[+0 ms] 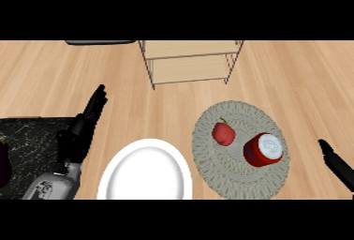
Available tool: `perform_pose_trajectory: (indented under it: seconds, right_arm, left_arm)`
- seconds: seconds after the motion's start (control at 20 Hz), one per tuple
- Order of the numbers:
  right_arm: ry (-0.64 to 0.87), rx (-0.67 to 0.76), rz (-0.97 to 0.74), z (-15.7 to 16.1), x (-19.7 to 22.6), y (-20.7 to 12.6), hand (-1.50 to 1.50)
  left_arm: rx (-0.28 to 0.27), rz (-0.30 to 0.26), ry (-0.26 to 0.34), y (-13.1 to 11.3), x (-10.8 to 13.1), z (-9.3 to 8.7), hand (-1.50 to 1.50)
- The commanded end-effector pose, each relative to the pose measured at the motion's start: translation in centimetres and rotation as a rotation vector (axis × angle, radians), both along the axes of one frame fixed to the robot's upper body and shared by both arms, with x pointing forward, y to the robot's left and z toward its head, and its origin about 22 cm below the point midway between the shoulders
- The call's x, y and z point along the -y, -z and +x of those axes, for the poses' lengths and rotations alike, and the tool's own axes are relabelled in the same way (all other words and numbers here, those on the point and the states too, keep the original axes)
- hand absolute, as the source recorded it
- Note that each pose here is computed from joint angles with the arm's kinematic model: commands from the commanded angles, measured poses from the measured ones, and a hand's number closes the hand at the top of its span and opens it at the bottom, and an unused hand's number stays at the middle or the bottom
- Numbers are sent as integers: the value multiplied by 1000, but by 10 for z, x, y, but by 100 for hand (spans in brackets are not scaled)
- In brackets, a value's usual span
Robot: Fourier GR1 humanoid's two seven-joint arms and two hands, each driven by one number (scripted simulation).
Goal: Pick the can from the placemat and place it in the tiered shelf
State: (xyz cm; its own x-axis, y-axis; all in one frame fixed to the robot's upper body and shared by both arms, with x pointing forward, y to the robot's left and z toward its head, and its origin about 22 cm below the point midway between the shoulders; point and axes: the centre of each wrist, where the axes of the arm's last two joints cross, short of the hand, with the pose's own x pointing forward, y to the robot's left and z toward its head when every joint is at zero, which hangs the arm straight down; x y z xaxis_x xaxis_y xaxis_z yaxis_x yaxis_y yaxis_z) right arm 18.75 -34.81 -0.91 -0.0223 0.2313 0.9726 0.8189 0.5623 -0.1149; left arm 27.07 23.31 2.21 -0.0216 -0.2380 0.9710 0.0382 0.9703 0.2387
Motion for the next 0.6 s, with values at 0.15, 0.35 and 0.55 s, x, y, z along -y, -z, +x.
perform_pose_trajectory:
  seconds: [0.15, 0.35, 0.55]
  right_arm:
    - [-230, -140, -41, -44, -15, -22, -150]
    - [-283, -248, -110, -47, -17, -66, -150]
    - [-316, -387, -135, -38, -22, -96, -150]
  left_arm:
    - [-21, -2, 44, 9, 21, 0, 0]
    - [-9, 6, 52, 1, 3, 12, 0]
    - [9, 5, 52, 2, 1, 6, 0]
